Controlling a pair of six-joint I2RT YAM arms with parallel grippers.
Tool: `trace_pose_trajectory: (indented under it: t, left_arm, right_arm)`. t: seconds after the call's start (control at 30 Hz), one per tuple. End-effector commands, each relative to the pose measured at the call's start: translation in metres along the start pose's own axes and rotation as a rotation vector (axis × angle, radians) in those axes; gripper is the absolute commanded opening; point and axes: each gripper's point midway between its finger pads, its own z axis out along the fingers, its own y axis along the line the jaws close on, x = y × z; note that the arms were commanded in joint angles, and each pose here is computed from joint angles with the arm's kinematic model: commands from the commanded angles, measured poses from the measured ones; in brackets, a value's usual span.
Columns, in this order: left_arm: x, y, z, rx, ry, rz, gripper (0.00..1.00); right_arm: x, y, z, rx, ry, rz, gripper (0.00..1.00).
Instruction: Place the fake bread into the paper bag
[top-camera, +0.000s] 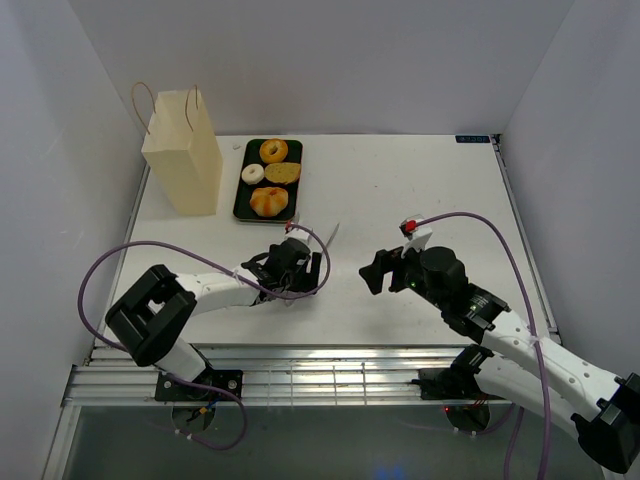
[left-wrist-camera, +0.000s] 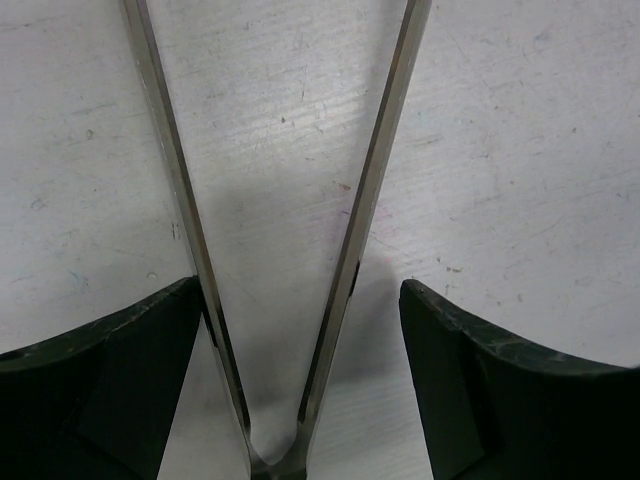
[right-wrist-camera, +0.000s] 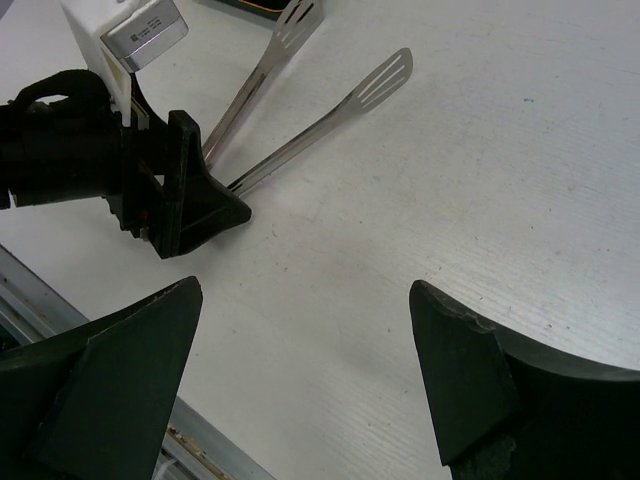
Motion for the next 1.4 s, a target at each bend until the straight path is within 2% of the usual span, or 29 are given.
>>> trace_pose_trajectory:
  t: [0.0, 0.13, 0.2, 0.27, 0.47, 1.0, 1.17, 1.37]
  left_arm:
    - [0.008, 0.004, 0.008, -0.034, 0.003, 0.005, 0.89]
    - [0.015, 0.003, 0.015, -0.034, 0.016, 0.008, 0.77]
    - [0.022, 0.003, 0.016, -0.038, 0.031, 0.008, 0.67]
    - [0.023, 0.002, 0.015, -0.035, 0.033, 0.007, 0.62]
    - [0.012, -0.005, 0.006, -0.004, 0.005, -0.016, 0.59]
    - [-0.077, -0.050, -0.065, 0.190, -0.113, -0.111, 0.56]
    - [-0.095, -0.043, -0.082, 0.218, -0.150, -0.147, 0.54]
    - [-0.117, -0.016, -0.105, 0.206, -0.209, -0.198, 0.49]
  right_arm:
    - [-0.004, -0.008, -0.002, 0.034, -0.022, -0.010, 0.90]
    - [-0.002, -0.010, -0.004, 0.042, -0.022, -0.013, 0.90]
    - [-0.003, -0.011, -0.005, 0.047, -0.028, -0.013, 0.90]
    - [-0.003, -0.012, -0.006, 0.050, -0.033, -0.012, 0.90]
    - [-0.003, -0.014, -0.008, 0.059, -0.039, -0.013, 0.90]
    - [-0.012, -0.013, -0.017, 0.059, -0.053, -0.010, 0.90]
    - [-0.017, -0.013, -0.023, 0.062, -0.067, -0.007, 0.90]
    - [-0.021, -0.012, -0.028, 0.065, -0.075, -0.005, 0.90]
